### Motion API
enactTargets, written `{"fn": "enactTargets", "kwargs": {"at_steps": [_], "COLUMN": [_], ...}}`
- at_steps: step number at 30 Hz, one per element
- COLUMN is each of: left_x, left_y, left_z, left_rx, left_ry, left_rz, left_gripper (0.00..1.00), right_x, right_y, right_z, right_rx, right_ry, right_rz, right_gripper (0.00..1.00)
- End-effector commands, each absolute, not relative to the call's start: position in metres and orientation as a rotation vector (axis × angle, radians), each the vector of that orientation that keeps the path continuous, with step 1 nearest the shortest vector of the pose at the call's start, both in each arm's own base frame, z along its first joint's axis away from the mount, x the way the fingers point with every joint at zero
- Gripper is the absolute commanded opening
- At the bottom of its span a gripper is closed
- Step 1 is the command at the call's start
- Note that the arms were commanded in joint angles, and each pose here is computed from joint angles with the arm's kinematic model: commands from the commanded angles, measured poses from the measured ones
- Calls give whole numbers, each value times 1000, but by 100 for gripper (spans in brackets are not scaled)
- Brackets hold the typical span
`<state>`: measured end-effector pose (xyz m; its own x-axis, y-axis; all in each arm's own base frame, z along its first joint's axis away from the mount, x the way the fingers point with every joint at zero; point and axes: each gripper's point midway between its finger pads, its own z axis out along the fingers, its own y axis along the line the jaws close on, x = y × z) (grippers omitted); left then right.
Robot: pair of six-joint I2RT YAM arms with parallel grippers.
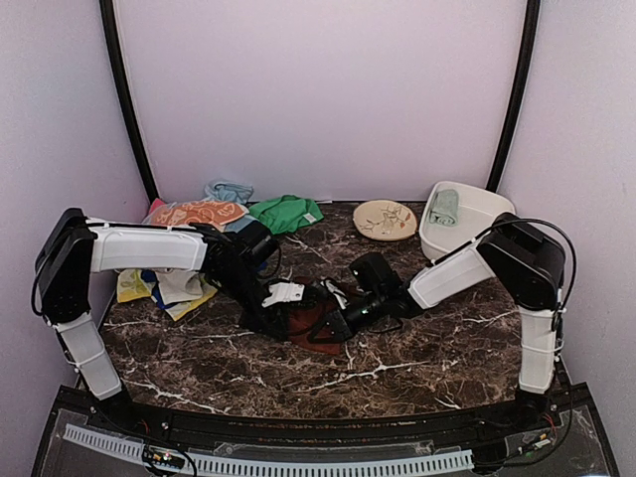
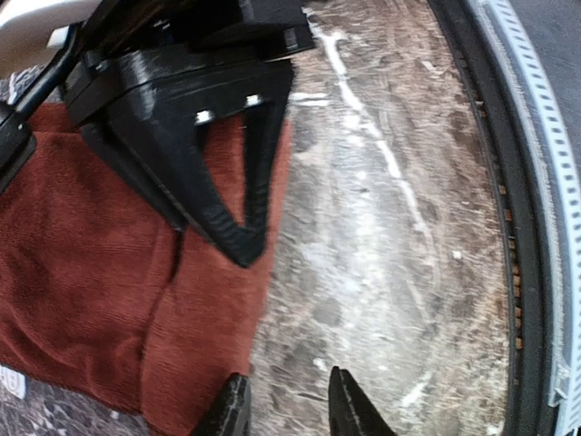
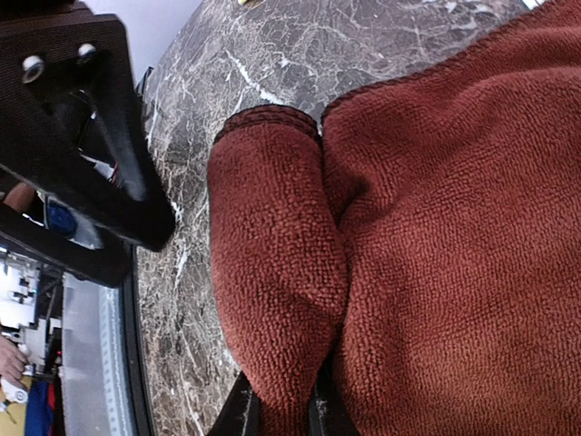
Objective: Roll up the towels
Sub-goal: Roll the towel at the center of the board.
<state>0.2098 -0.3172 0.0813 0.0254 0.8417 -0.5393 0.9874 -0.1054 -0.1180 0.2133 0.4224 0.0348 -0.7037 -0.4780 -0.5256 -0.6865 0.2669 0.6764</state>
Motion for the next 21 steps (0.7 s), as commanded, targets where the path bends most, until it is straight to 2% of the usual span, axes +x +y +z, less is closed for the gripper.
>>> {"fn": "enactTargets", "kwargs": {"at_steps": [1,11,16,19,21], "left_x": [229,235,240,237,230], "left_y": [-324,-333,-336,-335,-333], "left_z": [72,49,36,29,25], "left_rx": [2041,2046,2048,2065,2074], "left_ry": [1859,1883,1907,1946,1992], "left_rz": [-596,-574,-562,-594,-651], "left_gripper": [30,30,31,22,15], "right_x": [196,203,210,215,220], "right_y": [395,400,403,403,402], "right_z": [-9,0,10,18,38], "right_rx": [-955,-914,-897,-880,-856], "right_ry": [2594,2575,2552,2522,2436], "right_rz": [1418,1437,1423,1405,1433], "right_gripper": [0,0,6,11,21]}}
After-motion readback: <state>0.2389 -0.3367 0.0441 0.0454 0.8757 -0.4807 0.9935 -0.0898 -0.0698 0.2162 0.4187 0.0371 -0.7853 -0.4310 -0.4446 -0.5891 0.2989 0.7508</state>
